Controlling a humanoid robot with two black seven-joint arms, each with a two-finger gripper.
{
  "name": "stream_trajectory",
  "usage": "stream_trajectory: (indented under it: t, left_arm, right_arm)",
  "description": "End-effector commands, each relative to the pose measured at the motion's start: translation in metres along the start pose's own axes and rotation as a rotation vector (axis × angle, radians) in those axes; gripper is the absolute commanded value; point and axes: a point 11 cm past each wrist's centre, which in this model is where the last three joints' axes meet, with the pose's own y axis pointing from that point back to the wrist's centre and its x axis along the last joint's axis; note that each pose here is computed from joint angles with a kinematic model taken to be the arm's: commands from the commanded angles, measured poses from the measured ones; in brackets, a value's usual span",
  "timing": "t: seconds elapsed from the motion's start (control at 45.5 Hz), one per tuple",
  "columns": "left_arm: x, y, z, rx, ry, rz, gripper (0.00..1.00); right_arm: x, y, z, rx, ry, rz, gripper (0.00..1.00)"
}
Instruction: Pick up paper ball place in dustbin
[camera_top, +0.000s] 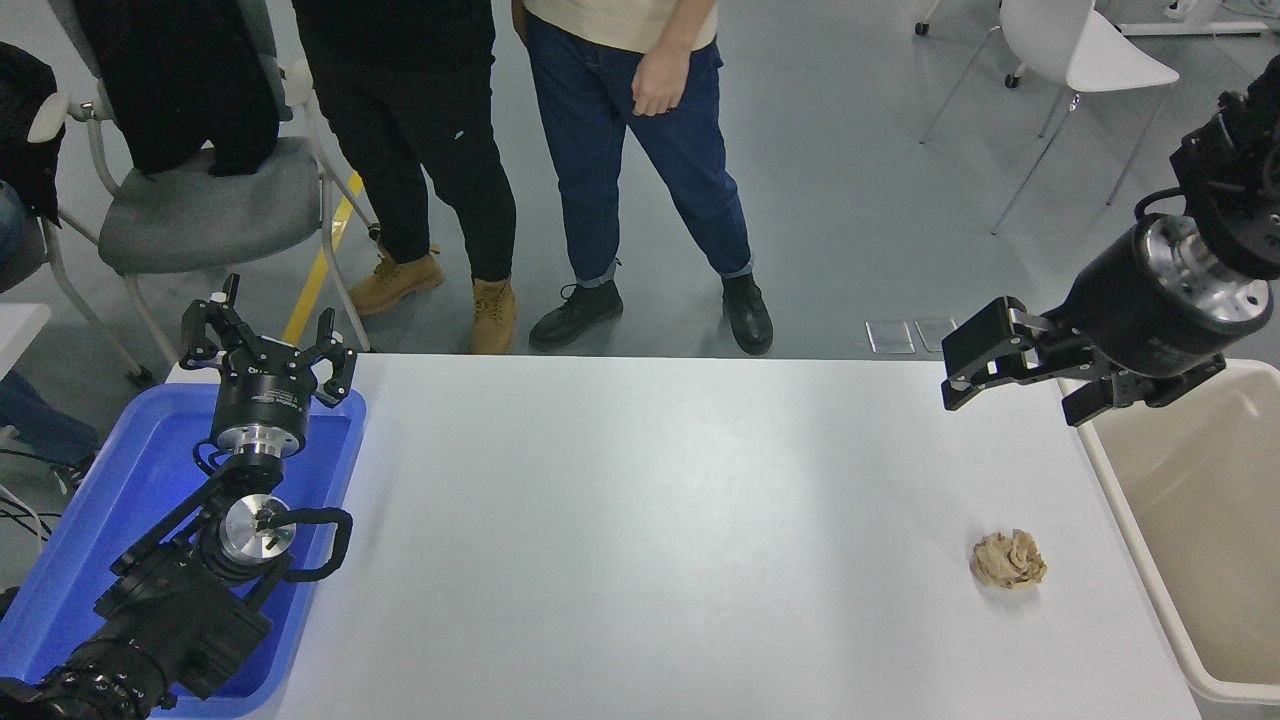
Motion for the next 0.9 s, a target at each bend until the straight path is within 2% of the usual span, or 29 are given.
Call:
stream_trajectory:
  t: [0.0, 0.505, 0.725, 0.879]
  left_arm:
    - [0.0, 0.0, 0.0, 0.0, 0.001, -0.001, 0.99]
    - [0.0, 0.0, 0.0, -0.002, 0.001, -0.001, 0.99]
    - [0.0, 0.0, 0.0, 0.0, 0.0, 0.001, 0.99]
    - [-0.001, -0.001, 0.0, -0.001, 0.001, -0.002, 0.99]
  right_arm:
    - [0.0, -0.029, 0.033, -0.003, -0.003, -0.015, 1.0]
    - [-0.003, -0.144, 0.09, 0.053, 0.016, 0.033, 1.0]
    - [-0.004, -0.181, 0.14, -0.071, 0.061, 0.162, 1.0]
    - [-0.019, -0.203, 0.176, -0.151, 0.073, 0.179, 1.0]
